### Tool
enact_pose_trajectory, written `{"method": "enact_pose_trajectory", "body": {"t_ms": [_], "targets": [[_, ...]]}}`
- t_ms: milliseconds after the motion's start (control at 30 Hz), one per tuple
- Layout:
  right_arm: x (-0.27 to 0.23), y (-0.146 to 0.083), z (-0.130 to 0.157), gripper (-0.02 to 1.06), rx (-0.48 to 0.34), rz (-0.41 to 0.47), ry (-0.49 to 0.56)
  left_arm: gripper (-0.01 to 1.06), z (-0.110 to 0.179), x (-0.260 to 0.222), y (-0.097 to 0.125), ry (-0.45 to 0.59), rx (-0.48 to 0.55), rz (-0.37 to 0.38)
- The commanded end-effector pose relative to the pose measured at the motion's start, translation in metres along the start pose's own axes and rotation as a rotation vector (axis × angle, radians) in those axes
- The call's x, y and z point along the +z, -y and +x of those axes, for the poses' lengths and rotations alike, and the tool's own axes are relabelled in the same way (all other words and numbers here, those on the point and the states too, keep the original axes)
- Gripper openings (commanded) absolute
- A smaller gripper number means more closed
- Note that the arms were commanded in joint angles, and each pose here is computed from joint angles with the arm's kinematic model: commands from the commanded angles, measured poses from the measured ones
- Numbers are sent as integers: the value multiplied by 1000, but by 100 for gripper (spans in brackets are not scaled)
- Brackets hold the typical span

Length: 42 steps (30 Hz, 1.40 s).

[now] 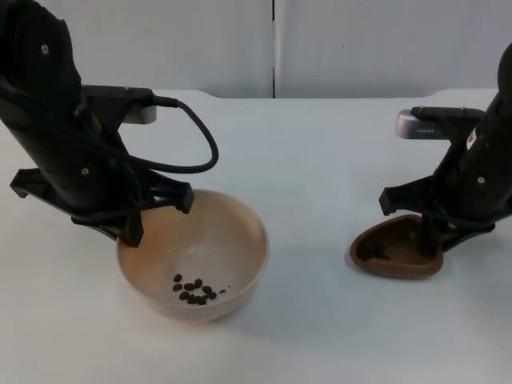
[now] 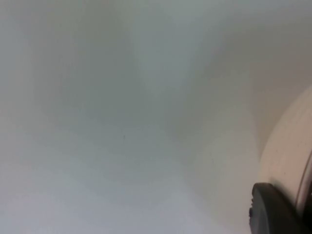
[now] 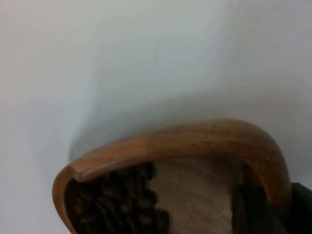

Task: Pick up the bowl with the left hand and pour the coffee beans from the cup into the bowl with the right hand.

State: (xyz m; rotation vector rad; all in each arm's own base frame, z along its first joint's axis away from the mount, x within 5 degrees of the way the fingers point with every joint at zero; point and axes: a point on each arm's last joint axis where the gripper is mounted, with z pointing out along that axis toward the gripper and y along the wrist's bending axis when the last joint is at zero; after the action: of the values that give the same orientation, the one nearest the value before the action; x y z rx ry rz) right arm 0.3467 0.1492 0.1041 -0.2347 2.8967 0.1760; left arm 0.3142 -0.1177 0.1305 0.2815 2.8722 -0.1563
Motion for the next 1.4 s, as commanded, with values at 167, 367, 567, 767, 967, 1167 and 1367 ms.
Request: {"method": "enact_pose_trajectory", "body": {"t_ms": [167, 367, 567, 767, 967, 1167, 1367], "targets": [[-1, 2, 0, 0, 12, -2, 8, 1, 1, 0, 0, -2, -4, 1], [-1, 2, 0, 0, 14, -3, 9, 19, 1, 0, 0, -2, -5, 2], [-1, 2, 0, 12, 14, -3, 9, 50, 1, 0, 0, -2, -9, 4], [-1, 2, 0, 31, 14, -3, 9, 53, 1, 0, 1, 0, -12, 6], [-1, 1, -1, 47, 31, -14, 16, 53, 0, -2, 1, 6, -12, 7], [-2, 1, -2, 59, 35, -17, 23, 53, -3, -12, 2, 34, -11, 12], [-23, -1, -6, 62, 30, -28, 62, 53, -8, -29, 3, 66, -8, 20]]}}
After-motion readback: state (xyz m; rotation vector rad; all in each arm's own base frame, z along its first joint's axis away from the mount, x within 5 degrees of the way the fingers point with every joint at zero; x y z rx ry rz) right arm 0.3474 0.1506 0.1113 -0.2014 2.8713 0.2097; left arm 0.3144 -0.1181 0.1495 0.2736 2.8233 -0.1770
